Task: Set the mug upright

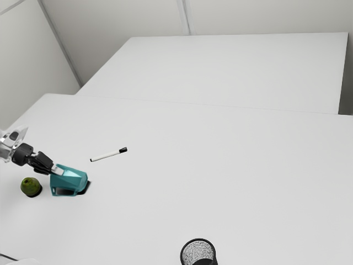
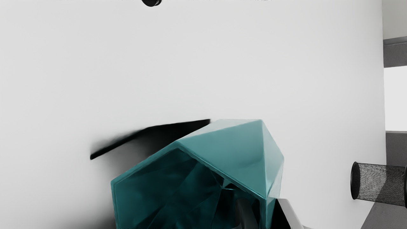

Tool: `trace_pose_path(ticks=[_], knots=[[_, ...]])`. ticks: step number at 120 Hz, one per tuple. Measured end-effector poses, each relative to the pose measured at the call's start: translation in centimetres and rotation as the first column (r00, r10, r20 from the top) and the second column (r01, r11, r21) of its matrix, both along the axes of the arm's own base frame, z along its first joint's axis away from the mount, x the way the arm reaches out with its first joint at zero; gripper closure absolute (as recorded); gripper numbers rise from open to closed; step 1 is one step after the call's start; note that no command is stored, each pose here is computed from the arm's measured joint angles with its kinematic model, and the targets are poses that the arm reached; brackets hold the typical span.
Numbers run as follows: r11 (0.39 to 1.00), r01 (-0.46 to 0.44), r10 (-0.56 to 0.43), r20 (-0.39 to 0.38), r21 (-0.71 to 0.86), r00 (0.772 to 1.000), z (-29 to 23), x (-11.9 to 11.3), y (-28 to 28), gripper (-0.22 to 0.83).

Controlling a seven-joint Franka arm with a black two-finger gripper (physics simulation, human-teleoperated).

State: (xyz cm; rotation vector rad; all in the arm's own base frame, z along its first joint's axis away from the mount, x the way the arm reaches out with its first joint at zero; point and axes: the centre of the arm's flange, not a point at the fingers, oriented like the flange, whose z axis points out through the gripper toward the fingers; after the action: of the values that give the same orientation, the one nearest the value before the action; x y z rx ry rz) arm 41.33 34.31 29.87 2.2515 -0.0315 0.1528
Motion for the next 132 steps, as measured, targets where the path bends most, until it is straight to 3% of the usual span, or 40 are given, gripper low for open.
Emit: trace_pose_path(ticks=[33, 71, 102, 132], knots=[[1.0, 0.004, -0.005, 0.025, 0.025, 1.0, 2.4, -0.7, -1.0, 0.77], [0.992, 0.079, -0.088, 0.093, 0.095, 0.992, 8.2, 1.2, -4.8, 0.77], [0.958, 0.216, -0.24, 0.116, 0.188, 0.964, 13.4, 4.5, -12.0, 0.77], [0.88, 0.339, -0.373, 0.042, 0.333, 0.927, 16.6, 6.7, -19.3, 0.77]])
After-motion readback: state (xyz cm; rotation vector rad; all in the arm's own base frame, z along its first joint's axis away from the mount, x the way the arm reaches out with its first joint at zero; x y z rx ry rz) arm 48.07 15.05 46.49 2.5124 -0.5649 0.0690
